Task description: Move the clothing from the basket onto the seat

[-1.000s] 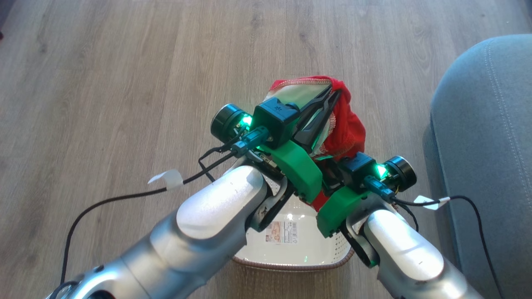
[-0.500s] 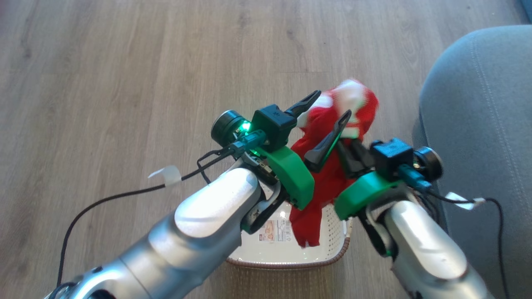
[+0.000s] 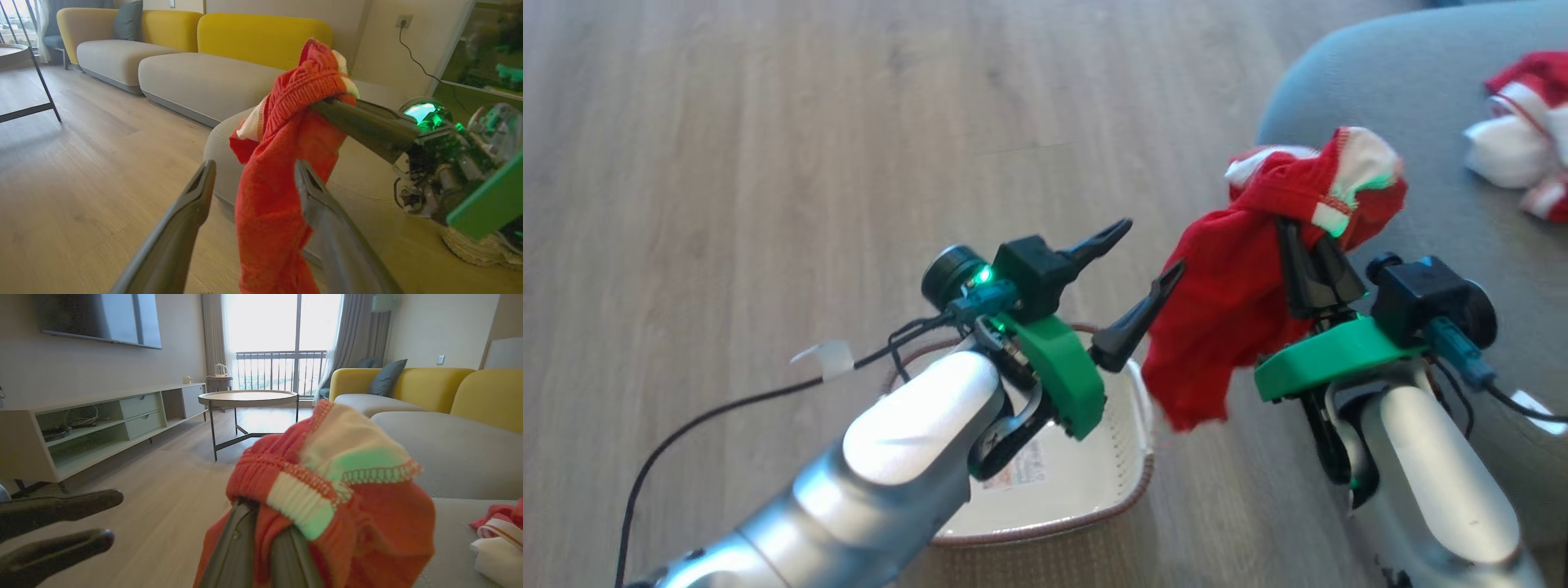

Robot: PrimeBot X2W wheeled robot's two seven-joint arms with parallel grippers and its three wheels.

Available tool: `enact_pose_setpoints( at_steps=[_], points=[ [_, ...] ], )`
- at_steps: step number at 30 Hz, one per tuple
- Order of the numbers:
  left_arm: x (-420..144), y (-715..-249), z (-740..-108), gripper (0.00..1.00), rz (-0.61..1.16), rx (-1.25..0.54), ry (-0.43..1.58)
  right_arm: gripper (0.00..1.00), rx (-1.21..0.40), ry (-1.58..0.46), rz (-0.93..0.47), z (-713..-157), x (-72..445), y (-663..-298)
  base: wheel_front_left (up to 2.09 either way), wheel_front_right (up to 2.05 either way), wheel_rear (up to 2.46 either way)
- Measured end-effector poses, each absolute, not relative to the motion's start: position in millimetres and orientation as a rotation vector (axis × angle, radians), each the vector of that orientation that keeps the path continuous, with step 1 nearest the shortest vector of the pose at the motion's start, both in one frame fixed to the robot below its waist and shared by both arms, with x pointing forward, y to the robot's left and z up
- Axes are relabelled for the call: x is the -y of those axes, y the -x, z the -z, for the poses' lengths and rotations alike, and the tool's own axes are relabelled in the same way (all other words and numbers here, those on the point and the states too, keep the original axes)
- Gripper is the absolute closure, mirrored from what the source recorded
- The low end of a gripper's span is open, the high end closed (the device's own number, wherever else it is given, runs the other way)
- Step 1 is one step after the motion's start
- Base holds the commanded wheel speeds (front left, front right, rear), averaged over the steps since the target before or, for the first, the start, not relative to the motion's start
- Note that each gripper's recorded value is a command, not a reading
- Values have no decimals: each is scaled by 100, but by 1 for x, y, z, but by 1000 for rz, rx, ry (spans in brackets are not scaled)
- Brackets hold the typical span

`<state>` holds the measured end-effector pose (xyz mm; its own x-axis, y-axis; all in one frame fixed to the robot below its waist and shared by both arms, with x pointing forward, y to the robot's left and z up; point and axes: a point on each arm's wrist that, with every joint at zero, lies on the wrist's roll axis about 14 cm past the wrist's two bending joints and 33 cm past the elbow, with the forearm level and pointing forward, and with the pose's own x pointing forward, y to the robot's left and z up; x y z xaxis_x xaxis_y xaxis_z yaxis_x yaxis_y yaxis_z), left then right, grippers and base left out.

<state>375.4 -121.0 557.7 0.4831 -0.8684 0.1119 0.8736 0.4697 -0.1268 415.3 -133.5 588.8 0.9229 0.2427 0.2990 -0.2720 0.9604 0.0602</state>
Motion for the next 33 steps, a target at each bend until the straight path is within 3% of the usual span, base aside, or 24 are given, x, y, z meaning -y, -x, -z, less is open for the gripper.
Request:
enact_pose_setpoints(
  at_steps=[23,28,33],
  points=[
    [222,-280,-565,0,1447,43,225,100,417,-29,147,-622,263,-299,0,0,0],
    [228,-276,-564,0,1478,45,238,100,388,43,158,-620,274,-299,0,0,0],
    [227,-282,-551,0,1489,17,266,100,406,197,161,-648,298,-327,0,0,0]
  ],
)
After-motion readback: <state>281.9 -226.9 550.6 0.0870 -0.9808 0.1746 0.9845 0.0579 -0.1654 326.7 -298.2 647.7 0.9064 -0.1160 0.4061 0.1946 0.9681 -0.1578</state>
